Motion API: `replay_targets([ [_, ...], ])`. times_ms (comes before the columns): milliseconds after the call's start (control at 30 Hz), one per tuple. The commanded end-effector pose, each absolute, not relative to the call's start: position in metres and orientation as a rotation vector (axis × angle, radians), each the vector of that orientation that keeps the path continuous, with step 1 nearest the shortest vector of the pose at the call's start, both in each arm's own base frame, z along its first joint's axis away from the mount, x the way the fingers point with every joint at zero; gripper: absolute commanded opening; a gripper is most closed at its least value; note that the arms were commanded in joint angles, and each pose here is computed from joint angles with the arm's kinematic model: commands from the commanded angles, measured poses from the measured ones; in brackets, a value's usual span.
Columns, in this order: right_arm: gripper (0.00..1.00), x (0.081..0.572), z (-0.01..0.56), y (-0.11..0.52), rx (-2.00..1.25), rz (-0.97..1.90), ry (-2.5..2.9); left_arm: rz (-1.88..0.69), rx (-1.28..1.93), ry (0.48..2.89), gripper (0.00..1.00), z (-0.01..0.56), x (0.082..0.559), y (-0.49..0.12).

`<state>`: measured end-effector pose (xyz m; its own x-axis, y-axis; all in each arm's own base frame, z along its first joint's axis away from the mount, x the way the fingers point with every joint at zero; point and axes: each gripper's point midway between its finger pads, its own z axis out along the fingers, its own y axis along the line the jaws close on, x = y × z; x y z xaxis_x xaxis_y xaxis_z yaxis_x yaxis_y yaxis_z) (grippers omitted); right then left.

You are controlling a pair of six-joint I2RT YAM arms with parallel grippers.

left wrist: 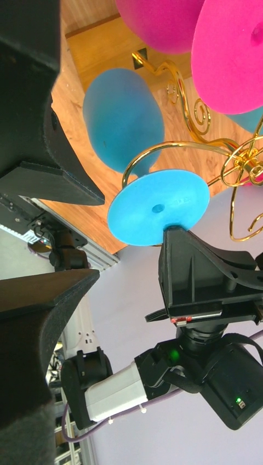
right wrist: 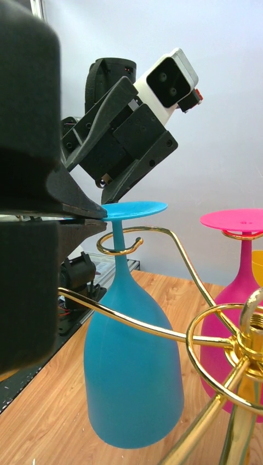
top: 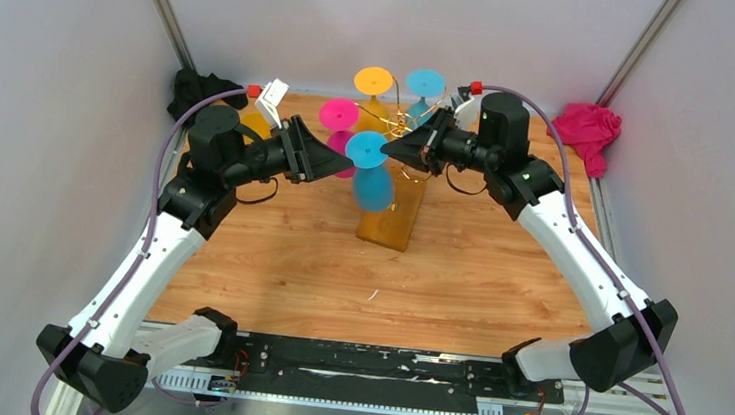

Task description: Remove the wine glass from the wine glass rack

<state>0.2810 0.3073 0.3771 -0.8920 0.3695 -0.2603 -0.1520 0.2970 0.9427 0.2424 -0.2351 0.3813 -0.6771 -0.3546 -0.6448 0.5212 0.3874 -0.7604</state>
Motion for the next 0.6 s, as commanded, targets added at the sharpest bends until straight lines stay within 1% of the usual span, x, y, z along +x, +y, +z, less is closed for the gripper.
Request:
replay_targets([
  [0,0.00,0.269,0.387,0.309,0.145,1.631,2.123,-1.400,0.184,1.827,0.51,0.391,0.236,-0.237],
  [567,0.00,0.286,0.378,0.326,0.159,1.635,2.143,-1.395,0.202,1.819,0.51,0.394,0.231,-0.235],
])
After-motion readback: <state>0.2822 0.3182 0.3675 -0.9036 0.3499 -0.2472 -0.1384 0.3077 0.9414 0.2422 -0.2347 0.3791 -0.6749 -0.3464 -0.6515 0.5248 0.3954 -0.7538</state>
